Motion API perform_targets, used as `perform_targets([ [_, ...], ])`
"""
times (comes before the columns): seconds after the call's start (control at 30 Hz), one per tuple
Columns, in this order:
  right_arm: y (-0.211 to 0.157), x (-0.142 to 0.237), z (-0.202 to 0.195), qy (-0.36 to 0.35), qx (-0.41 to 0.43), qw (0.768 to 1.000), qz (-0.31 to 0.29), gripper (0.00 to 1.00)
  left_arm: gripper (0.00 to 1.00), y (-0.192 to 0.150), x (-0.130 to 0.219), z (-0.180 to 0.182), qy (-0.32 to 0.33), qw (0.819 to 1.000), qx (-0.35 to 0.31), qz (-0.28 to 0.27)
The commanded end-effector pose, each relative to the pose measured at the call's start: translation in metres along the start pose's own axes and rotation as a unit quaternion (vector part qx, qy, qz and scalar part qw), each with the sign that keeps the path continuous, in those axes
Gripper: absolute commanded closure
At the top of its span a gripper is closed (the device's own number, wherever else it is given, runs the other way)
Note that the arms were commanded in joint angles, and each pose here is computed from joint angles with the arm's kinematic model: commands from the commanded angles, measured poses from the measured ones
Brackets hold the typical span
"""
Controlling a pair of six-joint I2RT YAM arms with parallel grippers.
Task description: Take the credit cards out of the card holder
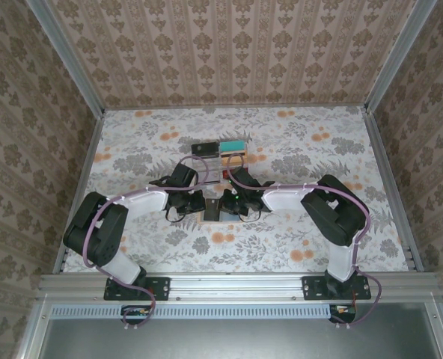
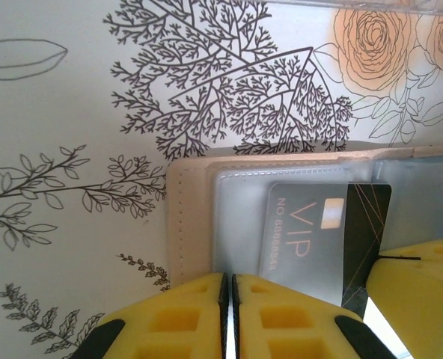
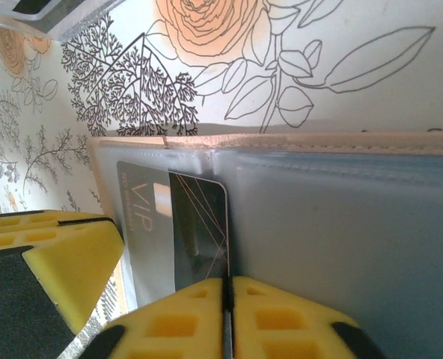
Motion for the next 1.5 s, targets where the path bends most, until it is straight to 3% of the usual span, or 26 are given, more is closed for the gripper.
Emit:
perform_targets([
  [0.0, 0.0, -0.001, 0.001, 0.009, -0.011, 1.0, 0.008, 0.78, 0.88, -0.01, -0.002, 0.01, 0.02, 1.0, 0.001, 0.017],
  [0.13, -0.001, -0.006, -0.004, -0.002, -0.022, 1.0, 0.012, 0.72, 0.9, -0.014, -0.006, 0.012, 0.022, 0.999, 0.004, 0.028],
  [0.43, 0.001, -0.009, 0.004, 0.033, -0.022, 0.999, 0.009, 0.73, 0.91, -0.017, -0.009, 0.015, 0.025, 0.999, 0.005, 0.035],
  [1.0, 0.011, 0.014, -0.004, 0.049, -0.016, 0.998, -0.048, 1.0, 0.9, -0.012, 0.0, 0.014, 0.022, 0.999, 0.0, 0.026],
  [1.47, 0.022, 0.06, 0.002, 0.119, 0.022, 0.984, -0.133, 1.0, 0.69, 0.019, 0.035, -0.016, -0.055, 0.998, -0.003, -0.037],
])
Point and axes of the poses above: each hand's point on the last joint's axis, 136 mm out from that joint toward the fingers, its own x axis back along the fingers, its own z axis along the line the jaws close on, y = z × x, the point moved 3 cm from there along x, back along the fingers, and after that the axes turned 1 degree about -x, right-handed, at the moved point
